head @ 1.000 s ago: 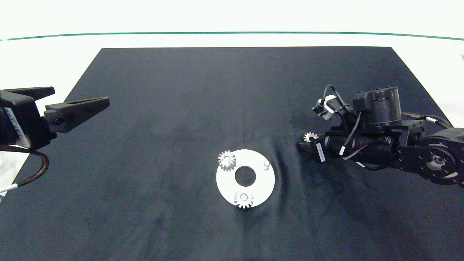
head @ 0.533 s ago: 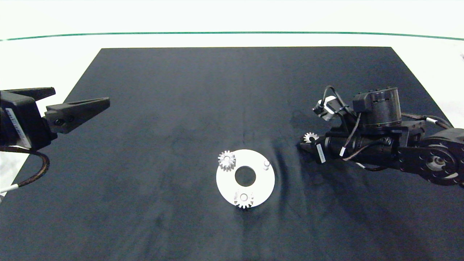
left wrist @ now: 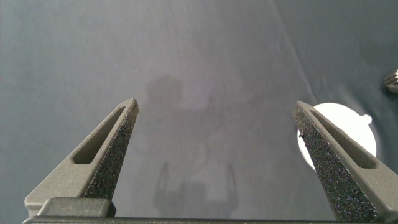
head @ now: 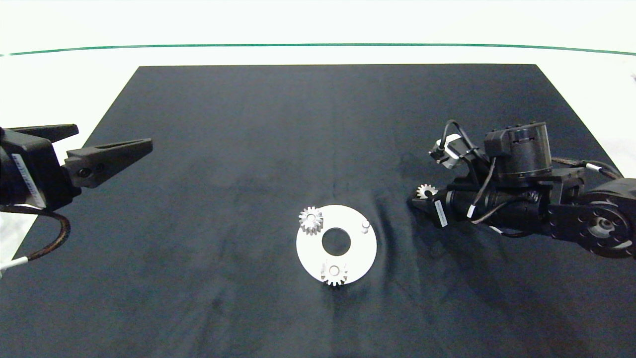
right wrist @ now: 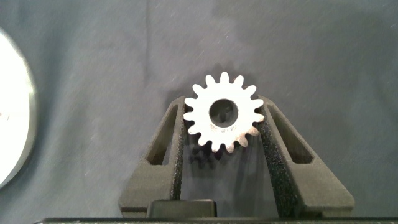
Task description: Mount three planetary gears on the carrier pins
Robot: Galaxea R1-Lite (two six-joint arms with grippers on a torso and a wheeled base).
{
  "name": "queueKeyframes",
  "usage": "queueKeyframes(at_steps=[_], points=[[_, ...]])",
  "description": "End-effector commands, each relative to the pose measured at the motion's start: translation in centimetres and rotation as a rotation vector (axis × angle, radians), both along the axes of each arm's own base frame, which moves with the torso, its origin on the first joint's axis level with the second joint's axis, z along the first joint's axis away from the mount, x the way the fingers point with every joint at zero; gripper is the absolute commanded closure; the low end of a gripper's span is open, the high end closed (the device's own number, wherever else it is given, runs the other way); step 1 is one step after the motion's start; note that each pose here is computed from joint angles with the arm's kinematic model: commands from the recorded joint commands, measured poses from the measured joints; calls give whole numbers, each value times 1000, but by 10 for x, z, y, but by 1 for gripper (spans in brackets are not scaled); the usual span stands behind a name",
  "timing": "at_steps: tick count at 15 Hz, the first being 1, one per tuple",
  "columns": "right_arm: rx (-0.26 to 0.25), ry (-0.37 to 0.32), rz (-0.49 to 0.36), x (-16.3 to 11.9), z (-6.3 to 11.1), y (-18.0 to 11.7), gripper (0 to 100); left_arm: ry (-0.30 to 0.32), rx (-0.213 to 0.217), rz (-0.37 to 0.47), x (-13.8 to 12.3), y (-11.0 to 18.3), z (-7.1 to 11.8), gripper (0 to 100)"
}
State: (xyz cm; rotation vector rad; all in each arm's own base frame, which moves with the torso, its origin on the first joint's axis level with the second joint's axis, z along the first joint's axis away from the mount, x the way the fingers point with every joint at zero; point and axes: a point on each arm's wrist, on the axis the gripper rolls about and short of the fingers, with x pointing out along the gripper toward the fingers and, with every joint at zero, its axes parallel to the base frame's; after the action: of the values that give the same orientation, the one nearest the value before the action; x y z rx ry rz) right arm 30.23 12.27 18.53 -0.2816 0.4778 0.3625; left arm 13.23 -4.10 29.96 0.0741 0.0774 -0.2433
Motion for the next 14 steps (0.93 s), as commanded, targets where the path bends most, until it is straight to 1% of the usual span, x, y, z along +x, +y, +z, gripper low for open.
queueKeyframes(at_steps=[1,5,6,9,11,12,14], points=[[5,-21,25,-21,18,4,81,10,0,-19,0,0,-3,0],[6,-26,81,-44,44,17,81,-3,-5,-16,-4,2,-2,0],[2,-22,89,-47,47,23,81,-7,-4,-17,-5,2,-1,0],[-5,-22,133,-54,48,43,81,-3,0,-18,-7,3,-4,0],[12,3,143,-58,44,53,81,28,15,-19,-10,3,-10,0],[8,18,143,-57,42,56,81,37,17,-20,-11,4,-10,0],[1,33,154,-57,40,60,81,34,17,-25,-11,4,-10,0]])
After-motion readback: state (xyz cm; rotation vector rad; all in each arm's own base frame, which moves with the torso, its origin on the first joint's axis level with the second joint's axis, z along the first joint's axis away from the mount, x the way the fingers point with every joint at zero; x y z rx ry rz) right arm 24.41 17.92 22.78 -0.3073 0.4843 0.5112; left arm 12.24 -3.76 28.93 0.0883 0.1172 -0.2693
